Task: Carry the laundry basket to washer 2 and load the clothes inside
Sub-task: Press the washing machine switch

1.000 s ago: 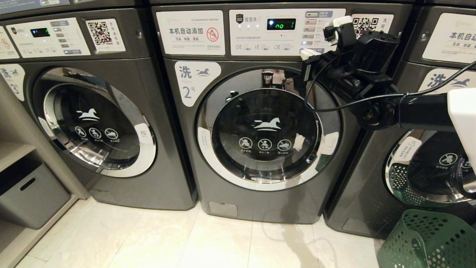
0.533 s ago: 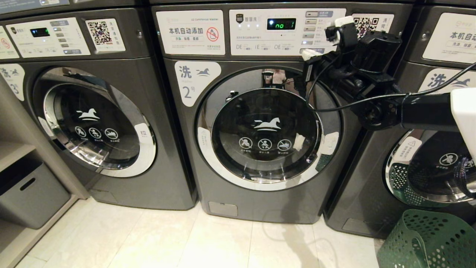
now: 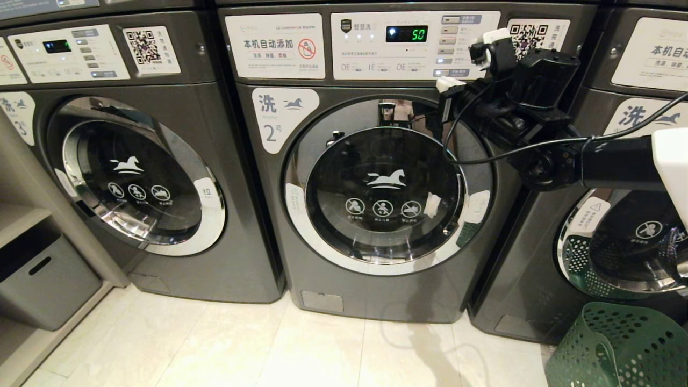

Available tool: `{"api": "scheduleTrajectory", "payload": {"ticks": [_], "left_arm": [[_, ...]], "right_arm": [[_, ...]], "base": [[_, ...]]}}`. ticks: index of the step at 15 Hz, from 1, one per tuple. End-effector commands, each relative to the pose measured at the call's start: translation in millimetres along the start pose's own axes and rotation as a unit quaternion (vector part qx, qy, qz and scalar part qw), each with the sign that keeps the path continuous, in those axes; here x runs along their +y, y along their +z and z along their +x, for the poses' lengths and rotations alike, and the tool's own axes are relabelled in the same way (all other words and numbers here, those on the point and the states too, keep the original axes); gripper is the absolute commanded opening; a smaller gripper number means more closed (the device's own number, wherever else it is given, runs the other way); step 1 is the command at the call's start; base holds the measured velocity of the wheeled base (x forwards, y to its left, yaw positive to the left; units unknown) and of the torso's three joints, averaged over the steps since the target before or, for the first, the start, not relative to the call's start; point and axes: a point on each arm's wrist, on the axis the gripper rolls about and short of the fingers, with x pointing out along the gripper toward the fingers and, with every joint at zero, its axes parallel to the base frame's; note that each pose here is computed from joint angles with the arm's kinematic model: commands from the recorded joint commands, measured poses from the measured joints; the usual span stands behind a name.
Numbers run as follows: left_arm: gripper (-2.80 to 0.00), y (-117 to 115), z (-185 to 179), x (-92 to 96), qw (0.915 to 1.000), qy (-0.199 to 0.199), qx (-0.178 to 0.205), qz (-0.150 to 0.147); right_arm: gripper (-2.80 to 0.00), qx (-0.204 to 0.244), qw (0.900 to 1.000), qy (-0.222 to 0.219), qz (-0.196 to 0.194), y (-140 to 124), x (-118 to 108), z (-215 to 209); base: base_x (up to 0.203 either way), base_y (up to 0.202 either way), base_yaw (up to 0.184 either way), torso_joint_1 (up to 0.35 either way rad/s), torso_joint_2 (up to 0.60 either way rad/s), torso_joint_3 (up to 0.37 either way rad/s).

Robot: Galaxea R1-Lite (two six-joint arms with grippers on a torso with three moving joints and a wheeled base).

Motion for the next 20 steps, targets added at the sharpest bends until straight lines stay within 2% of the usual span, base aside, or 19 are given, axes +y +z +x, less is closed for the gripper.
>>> {"api": "scheduleTrajectory", "payload": {"ticks": [1, 4, 8, 10, 12, 16, 18, 20], "left_arm": [[-2.80, -11, 2, -0.4, 0.9998, 0.000, 0.019, 0.000], [-2.80, -11, 2, -0.3, 0.9998, 0.000, 0.020, 0.000], [-2.80, -11, 2, -0.3, 0.9998, 0.000, 0.019, -0.001], [-2.80, -11, 2, -0.3, 0.9998, 0.000, 0.019, -0.001], [-2.80, -11, 2, -0.3, 0.9998, 0.000, 0.019, -0.001], [-2.80, -11, 2, -0.3, 0.9998, 0.000, 0.019, -0.001], [-2.80, -11, 2, -0.3, 0.9998, 0.000, 0.019, -0.001], [-2.80, -11, 2, -0.3, 0.9998, 0.000, 0.019, -0.001]], "right_arm": [[-2.80, -0.007, 1.000, 0.002, 0.000, 13, 0, -7], [-2.80, 0.017, 1.000, 0.018, 0.005, 23, 7, -31], [-2.80, 0.071, 0.997, 0.043, 0.010, 32, 17, -87], [-2.80, 0.113, 0.992, 0.052, 0.012, 25, 21, -122], [-2.80, 0.169, 0.984, 0.057, 0.012, 7, 23, -161], [-2.80, 0.246, 0.969, 0.032, 0.011, -14, 16, -238], [-2.80, 0.270, 0.963, -0.009, 0.007, -22, 1, -261], [-2.80, 0.304, 0.952, -0.024, 0.007, -36, -3, -279]], "base": [[0.000, 0.000, 0.000, 0.000, 0.00, 0.000], [0.000, 0.000, 0.000, 0.000, 0.00, 0.000], [0.000, 0.000, 0.000, 0.000, 0.00, 0.000], [0.000, 0.000, 0.000, 0.000, 0.00, 0.000], [0.000, 0.000, 0.000, 0.000, 0.00, 0.000], [0.000, 0.000, 0.000, 0.000, 0.00, 0.000], [0.000, 0.000, 0.000, 0.000, 0.00, 0.000], [0.000, 0.000, 0.000, 0.000, 0.00, 0.000]]}}
